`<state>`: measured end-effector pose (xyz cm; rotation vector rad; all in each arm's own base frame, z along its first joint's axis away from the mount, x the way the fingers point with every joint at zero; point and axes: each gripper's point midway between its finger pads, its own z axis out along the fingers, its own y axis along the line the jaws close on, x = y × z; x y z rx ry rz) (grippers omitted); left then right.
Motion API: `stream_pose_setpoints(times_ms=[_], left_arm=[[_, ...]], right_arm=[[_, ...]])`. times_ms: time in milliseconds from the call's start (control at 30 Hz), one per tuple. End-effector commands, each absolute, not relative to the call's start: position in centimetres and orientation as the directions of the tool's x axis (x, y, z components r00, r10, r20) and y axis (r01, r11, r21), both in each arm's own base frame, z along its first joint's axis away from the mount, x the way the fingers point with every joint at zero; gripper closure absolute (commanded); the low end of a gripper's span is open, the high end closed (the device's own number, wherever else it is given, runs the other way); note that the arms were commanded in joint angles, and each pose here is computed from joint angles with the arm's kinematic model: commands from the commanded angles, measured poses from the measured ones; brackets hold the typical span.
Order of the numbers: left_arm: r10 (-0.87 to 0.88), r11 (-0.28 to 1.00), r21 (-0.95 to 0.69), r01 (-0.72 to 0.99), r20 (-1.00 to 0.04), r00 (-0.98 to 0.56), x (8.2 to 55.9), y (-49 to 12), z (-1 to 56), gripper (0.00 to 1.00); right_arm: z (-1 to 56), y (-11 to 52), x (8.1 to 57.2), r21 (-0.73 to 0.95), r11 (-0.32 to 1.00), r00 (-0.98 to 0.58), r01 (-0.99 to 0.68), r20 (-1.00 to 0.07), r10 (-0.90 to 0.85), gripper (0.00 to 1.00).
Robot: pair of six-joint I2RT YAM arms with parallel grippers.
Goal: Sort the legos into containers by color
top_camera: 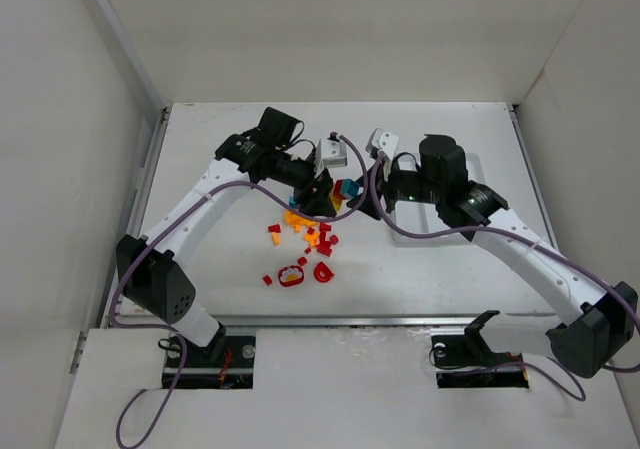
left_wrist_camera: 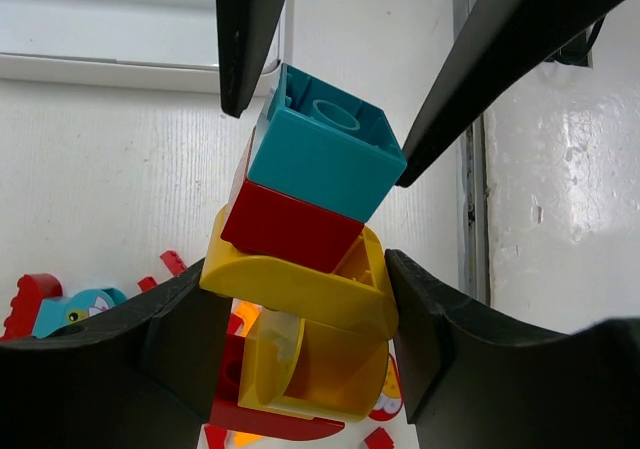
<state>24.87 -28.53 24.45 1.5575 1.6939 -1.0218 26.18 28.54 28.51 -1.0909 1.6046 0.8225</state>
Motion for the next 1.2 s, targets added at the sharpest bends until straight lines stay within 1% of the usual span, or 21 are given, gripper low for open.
stream_pose_setpoints(times_ms=[0,367,433,467,600,700,800,933,967,1000,1100,1133,1167], left_arm=[[0.471,-0.041,-0.095,0.995,-0.880,-0.064,24.5,-29.0,26.6,1.00],[0.491,-0.039,-0.095,0.995,-0.869,-0.064,24.4,-28.9,25.8,1.00],[0.502,-0.030,-0.098,0.995,-0.862,-0.070,24.4,-28.8,25.4,1.00],[0.502,-0.030,-0.098,0.995,-0.862,-0.070,24.4,-28.8,25.4,1.00],[0.502,-0.030,-0.098,0.995,-0.862,-0.070,24.4,-28.8,25.4,1.00],[0.502,-0.030,-0.098,0.995,-0.862,-0.070,24.4,-28.8,25.4,1.00],[0.502,-0.030,-0.098,0.995,-0.862,-0.070,24.4,-28.8,25.4,1.00],[0.506,-0.030,-0.106,0.994,-0.859,-0.077,24.3,-28.7,25.0,1.00],[0.506,-0.030,-0.106,0.994,-0.859,-0.077,24.3,-28.7,25.0,1.00],[0.510,-0.029,-0.114,0.993,-0.856,-0.083,24.4,-28.8,24.7,1.00],[0.510,-0.029,-0.114,0.993,-0.856,-0.083,24.4,-28.8,24.7,1.00],[0.515,-0.023,-0.110,0.994,-0.853,-0.083,24.5,-28.7,24.7,1.00],[0.515,-0.023,-0.110,0.994,-0.853,-0.083,24.5,-28.7,24.6,1.00]], right_arm=[[30.6,29.3,26.5,-0.048,0.344,-0.031,-0.938,-0.975,-0.221,0.40],[31.3,29.4,26.9,-0.024,0.369,-0.054,-0.929,-0.979,-0.199,0.42],[31.5,29.4,27.1,-0.022,0.379,-0.055,-0.925,-0.980,-0.192,0.35],[31.5,29.3,27.3,-0.024,0.389,-0.056,-0.921,-0.980,-0.193,0.34],[31.9,29.3,27.5,-0.031,0.399,-0.049,-0.917,-0.981,-0.190,0.34],[31.9,29.2,27.6,-0.023,0.409,-0.059,-0.912,-0.981,-0.186,0.37],[32.1,29.2,27.8,-0.029,0.417,-0.052,-0.908,-0.982,-0.182,0.37],[32.5,29.2,27.8,-0.025,0.419,-0.053,-0.908,-0.983,-0.173,0.34],[32.5,29.2,27.8,-0.025,0.419,-0.053,-0.908,-0.983,-0.173,0.36],[32.5,29.2,27.8,-0.025,0.419,-0.053,-0.908,-0.983,-0.173,0.47],[32.5,29.2,27.8,-0.014,0.421,-0.063,-0.907,-0.984,-0.169,0.69],[32.5,29.2,27.8,-0.014,0.421,-0.063,-0.907,-0.984,-0.169,0.81],[32.5,29.2,27.8,-0.014,0.421,-0.063,-0.907,-0.984,-0.169,0.86]])
